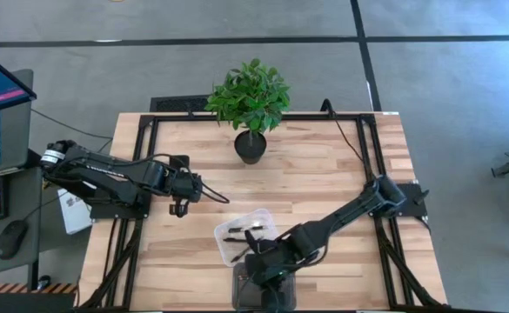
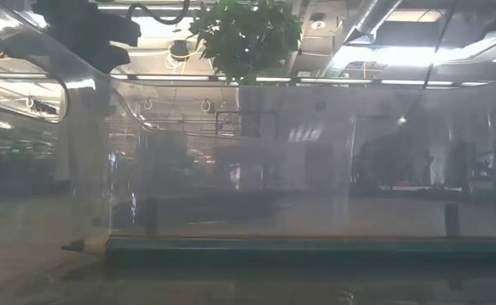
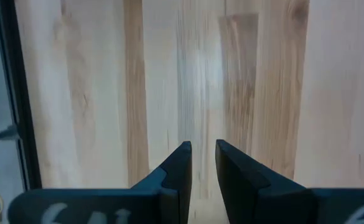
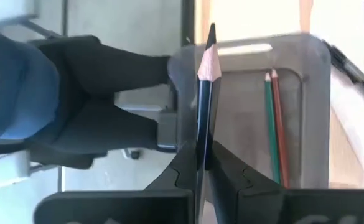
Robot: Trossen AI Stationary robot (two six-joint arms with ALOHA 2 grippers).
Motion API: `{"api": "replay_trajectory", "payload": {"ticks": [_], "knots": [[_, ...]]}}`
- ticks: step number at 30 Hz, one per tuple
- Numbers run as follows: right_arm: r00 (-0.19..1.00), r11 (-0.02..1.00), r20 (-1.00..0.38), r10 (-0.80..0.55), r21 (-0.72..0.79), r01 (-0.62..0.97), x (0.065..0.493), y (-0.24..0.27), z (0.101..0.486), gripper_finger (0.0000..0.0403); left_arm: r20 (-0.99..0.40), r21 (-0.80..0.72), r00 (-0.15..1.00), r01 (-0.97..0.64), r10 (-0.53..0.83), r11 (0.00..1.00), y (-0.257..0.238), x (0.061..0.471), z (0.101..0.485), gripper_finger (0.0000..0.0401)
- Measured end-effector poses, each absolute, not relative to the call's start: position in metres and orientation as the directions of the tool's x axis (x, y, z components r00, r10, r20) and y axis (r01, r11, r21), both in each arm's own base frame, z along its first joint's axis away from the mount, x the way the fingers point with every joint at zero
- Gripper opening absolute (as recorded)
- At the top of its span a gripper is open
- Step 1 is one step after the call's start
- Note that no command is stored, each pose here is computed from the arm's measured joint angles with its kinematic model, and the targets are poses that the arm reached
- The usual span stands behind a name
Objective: Sort pens & pencils
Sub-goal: Put the black pencil into the black bin, then return to Home Position
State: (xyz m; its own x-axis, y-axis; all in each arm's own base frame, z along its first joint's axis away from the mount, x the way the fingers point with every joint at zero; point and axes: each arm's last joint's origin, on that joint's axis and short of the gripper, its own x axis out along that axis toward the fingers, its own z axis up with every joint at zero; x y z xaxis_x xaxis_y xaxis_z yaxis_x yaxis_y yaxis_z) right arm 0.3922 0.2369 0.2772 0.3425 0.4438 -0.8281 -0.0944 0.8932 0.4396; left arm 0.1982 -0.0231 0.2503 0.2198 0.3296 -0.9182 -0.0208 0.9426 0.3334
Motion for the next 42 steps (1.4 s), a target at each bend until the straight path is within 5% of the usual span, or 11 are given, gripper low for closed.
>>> {"api": "replay_trajectory", "payload": {"ticks": [28,42], "knots": [[0.109,0.909,-0.907,0.408,0.414,0.046,0.418,0.226,0.195,0.0041,-0.925,0.334,0.177,-0.037,0.335,0.942,-0.022,0.194,0.25,0.0064],[0.096,0.902,-0.901,0.423,0.429,0.057,0.422,0.224,0.188,0.0083,-0.925,0.338,0.177,-0.024,0.337,0.941,-0.022,0.194,0.25,0.0064]]}}
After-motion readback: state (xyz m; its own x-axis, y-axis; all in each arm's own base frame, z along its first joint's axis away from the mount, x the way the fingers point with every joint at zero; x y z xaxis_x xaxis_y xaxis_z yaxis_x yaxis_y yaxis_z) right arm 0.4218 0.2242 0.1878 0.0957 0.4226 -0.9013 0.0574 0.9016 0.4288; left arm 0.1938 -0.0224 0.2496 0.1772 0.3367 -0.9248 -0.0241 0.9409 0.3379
